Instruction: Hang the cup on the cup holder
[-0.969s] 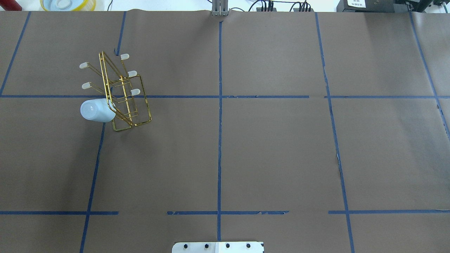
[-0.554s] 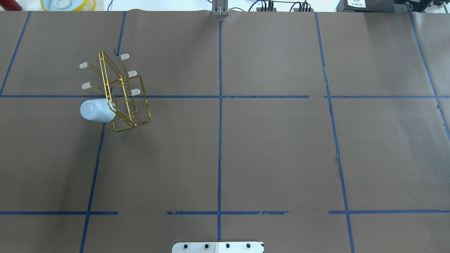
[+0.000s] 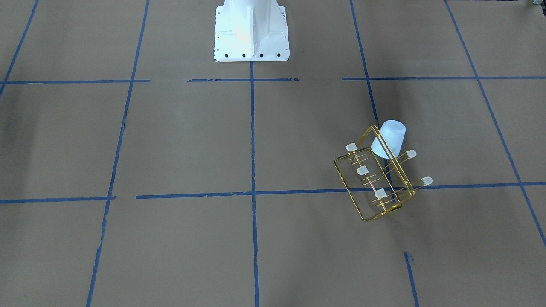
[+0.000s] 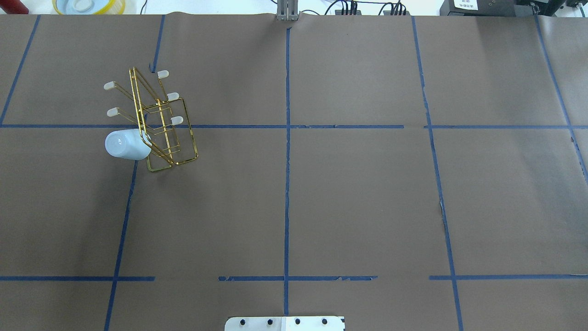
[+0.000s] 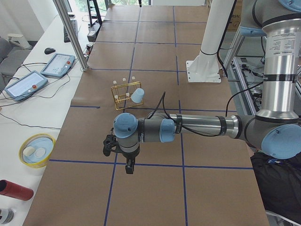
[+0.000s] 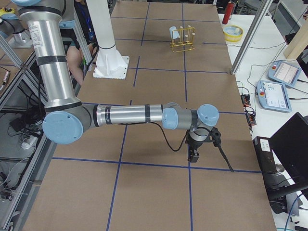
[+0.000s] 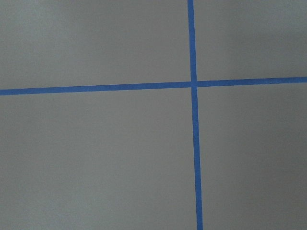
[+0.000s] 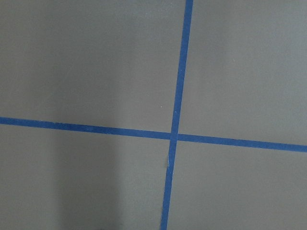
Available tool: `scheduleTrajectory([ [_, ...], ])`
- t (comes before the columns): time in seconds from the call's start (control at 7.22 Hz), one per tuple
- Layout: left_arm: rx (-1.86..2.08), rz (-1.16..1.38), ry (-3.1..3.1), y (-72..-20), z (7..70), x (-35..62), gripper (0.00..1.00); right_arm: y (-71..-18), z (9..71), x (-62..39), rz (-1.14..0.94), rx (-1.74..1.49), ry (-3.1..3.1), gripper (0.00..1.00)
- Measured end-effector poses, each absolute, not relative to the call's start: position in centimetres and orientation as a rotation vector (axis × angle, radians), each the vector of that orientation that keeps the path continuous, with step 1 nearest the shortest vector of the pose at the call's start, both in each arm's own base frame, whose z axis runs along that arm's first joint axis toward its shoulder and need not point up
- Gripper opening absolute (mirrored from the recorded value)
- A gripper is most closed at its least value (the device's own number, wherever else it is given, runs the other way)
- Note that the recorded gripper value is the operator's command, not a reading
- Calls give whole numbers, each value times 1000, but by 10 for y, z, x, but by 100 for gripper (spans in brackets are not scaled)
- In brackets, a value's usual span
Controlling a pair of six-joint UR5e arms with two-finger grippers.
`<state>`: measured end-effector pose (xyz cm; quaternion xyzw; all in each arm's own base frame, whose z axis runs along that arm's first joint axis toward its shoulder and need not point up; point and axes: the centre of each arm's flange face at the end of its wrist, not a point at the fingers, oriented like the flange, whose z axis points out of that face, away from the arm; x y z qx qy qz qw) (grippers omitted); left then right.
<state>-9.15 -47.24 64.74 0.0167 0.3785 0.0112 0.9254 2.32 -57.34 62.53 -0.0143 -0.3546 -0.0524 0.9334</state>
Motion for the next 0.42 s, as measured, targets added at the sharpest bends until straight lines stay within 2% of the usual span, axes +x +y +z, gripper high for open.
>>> scheduleTrajectory([
  [0.42,37,23,777,-475,645,-92,100,-573,625,23,-106,-29,-725,100],
])
